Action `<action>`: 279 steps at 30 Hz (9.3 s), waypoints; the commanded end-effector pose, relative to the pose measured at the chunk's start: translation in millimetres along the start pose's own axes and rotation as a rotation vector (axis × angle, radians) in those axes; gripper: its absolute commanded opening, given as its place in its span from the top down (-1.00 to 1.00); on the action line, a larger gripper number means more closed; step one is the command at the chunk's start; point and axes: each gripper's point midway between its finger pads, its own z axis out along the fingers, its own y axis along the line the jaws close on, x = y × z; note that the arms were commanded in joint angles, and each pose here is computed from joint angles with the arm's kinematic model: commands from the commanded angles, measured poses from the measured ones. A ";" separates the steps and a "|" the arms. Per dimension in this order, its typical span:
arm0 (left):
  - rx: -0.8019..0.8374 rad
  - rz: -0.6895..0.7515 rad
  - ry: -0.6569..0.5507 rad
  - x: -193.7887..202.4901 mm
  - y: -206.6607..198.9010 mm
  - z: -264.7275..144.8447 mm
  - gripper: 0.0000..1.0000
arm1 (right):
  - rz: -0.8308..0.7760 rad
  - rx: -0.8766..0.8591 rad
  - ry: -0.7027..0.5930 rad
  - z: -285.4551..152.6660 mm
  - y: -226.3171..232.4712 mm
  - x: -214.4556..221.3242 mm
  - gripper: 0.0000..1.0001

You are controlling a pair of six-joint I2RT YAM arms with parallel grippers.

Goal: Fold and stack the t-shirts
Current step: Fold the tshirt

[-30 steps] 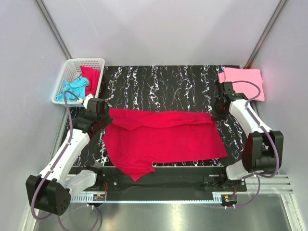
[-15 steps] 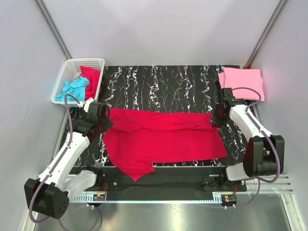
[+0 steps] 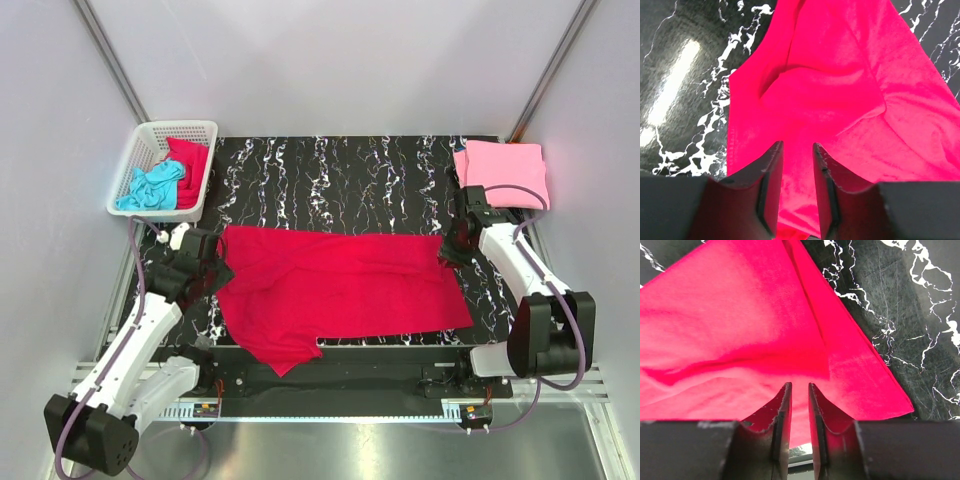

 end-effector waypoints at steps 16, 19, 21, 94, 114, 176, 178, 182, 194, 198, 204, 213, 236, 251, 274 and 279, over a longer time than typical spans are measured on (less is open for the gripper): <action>0.114 0.033 0.080 -27.3 -97.7 49.0 0.30 | -0.024 -0.118 0.034 38.7 52.1 -24.0 0.57; 0.079 0.061 0.131 -19.9 -105.5 71.6 0.33 | -0.036 -0.096 0.069 54.2 50.5 -15.6 0.58; 0.071 0.073 0.146 -18.0 -110.9 80.0 0.34 | -0.044 -0.090 0.078 58.8 49.3 -12.8 0.56; -0.049 0.180 0.274 22.1 -95.1 143.4 0.41 | -0.076 0.048 -0.111 86.4 6.6 -81.2 0.45; -0.060 0.186 0.277 23.9 -92.4 146.3 0.41 | -0.096 -0.031 -0.114 79.9 23.0 -87.0 0.47; -0.056 0.194 0.278 22.7 -93.7 145.8 0.42 | -0.112 0.035 -0.022 110.1 7.8 -64.7 0.89; -0.059 0.193 0.277 22.5 -92.4 145.4 0.42 | -0.109 0.026 -0.017 111.8 9.3 -64.4 1.00; -0.079 0.196 0.272 23.3 -87.1 147.7 0.45 | -0.103 0.010 -0.035 104.7 13.1 -67.9 1.00; -0.089 0.197 0.282 26.4 -84.8 150.7 0.50 | -0.098 -0.039 -0.192 48.4 27.9 -107.8 1.00; -0.085 0.197 0.282 25.9 -85.8 149.6 0.50 | -0.105 -0.033 -0.215 41.8 29.2 -117.8 1.00; -0.077 0.199 0.276 23.4 -88.2 147.5 0.50 | -0.121 -0.012 -0.219 49.3 33.1 -131.1 1.00; -0.085 0.202 0.269 19.9 -89.7 148.0 0.50 | -0.131 0.017 -0.200 81.2 42.4 -153.7 1.00; -0.014 0.214 0.154 -10.6 -109.2 122.6 0.46 | -0.104 -0.112 -0.237 39.6 63.8 -152.7 -0.01; -0.170 0.297 0.239 19.4 -82.2 148.1 0.43 | -0.265 -0.167 0.030 89.3 100.0 -12.6 -0.03; -0.248 0.284 0.252 -51.0 -148.8 214.2 0.42 | -0.328 -0.050 0.010 130.9 123.5 -70.7 -0.04; -0.240 0.260 0.253 -74.8 -156.7 248.0 0.41 | -0.309 -0.073 -0.014 131.5 135.6 -103.7 -0.04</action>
